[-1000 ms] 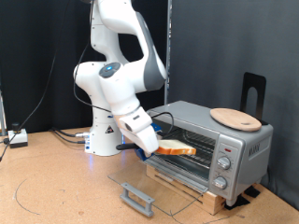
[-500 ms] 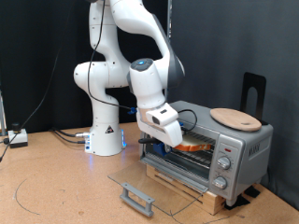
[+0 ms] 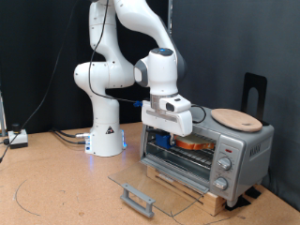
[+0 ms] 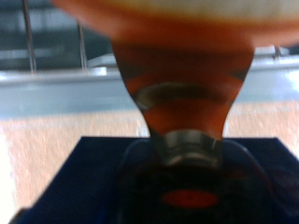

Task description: Make a piece of toast with the oven

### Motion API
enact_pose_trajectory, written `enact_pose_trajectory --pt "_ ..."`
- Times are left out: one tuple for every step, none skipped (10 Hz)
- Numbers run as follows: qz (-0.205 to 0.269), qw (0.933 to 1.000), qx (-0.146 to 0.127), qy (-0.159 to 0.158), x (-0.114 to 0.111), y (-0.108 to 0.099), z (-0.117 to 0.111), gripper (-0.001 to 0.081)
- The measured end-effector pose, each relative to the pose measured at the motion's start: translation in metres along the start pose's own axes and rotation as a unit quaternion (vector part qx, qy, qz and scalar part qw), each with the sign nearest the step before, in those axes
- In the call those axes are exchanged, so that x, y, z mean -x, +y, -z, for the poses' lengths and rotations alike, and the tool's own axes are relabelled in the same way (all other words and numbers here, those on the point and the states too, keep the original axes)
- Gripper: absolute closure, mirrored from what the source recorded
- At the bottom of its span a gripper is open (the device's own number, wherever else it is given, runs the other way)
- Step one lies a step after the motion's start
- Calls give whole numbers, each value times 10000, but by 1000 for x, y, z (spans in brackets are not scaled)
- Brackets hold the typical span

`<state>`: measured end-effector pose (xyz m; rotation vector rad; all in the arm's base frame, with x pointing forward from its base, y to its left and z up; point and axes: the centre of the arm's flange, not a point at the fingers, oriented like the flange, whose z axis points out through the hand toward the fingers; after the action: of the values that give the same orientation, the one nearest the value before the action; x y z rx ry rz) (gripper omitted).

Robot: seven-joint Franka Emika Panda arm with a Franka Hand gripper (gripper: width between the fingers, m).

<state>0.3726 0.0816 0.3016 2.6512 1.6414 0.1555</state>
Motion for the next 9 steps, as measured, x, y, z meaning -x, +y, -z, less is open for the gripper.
enact_pose_trajectory --pt "30 9999 96 -43 4 3 3 415" --pt "24 9999 144 -61 7 6 5 415" --pt "33 9998 172 -55 11 8 7 415" --pt "96 9998 166 -45 16 11 9 415" --pt "142 9998 138 -29 24 14 11 415" --pt "167 9998 95 -10 32 18 13 415" --pt "157 9999 29 10 41 22 16 415" --pt "133 9999 -7 38 51 26 19 415" --pt "107 9999 -40 59 60 30 21 415"
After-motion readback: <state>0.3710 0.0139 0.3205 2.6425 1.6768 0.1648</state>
